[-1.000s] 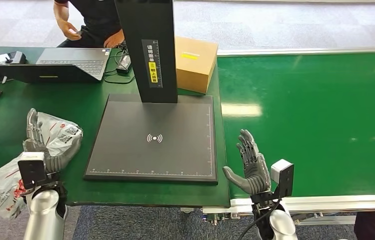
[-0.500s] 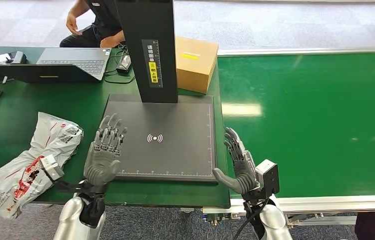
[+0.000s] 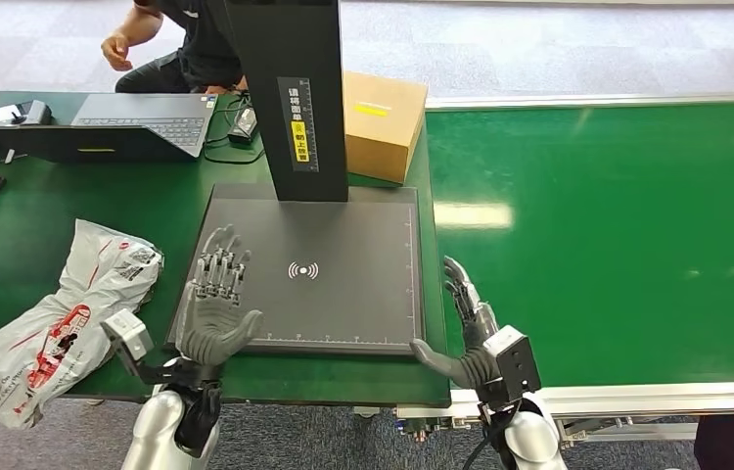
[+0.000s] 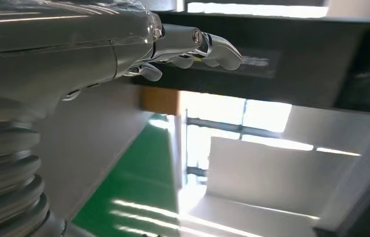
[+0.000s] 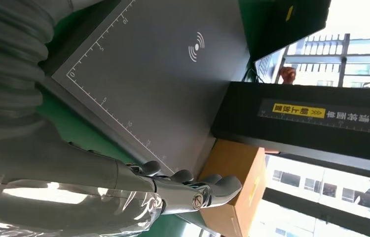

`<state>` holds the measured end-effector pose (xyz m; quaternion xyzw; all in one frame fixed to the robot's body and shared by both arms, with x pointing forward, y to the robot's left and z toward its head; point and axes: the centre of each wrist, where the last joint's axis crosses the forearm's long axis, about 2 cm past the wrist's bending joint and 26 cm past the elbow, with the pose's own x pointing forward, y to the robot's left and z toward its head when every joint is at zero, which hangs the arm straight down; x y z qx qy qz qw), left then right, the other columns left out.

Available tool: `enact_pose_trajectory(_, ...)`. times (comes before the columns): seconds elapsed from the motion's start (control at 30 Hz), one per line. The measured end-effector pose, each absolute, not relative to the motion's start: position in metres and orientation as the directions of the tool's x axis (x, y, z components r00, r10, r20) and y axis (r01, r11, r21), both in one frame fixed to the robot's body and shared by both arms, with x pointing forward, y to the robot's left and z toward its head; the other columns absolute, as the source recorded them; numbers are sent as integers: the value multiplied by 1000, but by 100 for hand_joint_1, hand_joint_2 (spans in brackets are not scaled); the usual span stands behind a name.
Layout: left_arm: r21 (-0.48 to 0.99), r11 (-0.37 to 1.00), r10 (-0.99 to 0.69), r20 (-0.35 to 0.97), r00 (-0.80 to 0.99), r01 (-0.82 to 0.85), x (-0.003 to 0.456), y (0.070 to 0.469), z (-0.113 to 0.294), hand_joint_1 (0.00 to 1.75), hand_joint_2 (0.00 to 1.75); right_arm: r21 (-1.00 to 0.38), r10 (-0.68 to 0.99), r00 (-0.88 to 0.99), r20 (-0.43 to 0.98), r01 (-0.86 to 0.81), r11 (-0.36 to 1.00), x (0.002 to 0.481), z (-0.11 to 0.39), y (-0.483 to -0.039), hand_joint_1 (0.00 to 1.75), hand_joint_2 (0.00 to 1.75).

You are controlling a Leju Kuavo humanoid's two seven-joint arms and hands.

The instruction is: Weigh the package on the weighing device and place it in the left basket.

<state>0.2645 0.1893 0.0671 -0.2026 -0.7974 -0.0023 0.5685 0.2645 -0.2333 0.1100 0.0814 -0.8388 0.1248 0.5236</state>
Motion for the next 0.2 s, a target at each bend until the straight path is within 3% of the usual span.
enact_pose_trajectory(0.2,-215,898,362,856,-368,385,265,186,74,0,175,-137,-12,-466,885,-284,949,264,113,-231,0,175)
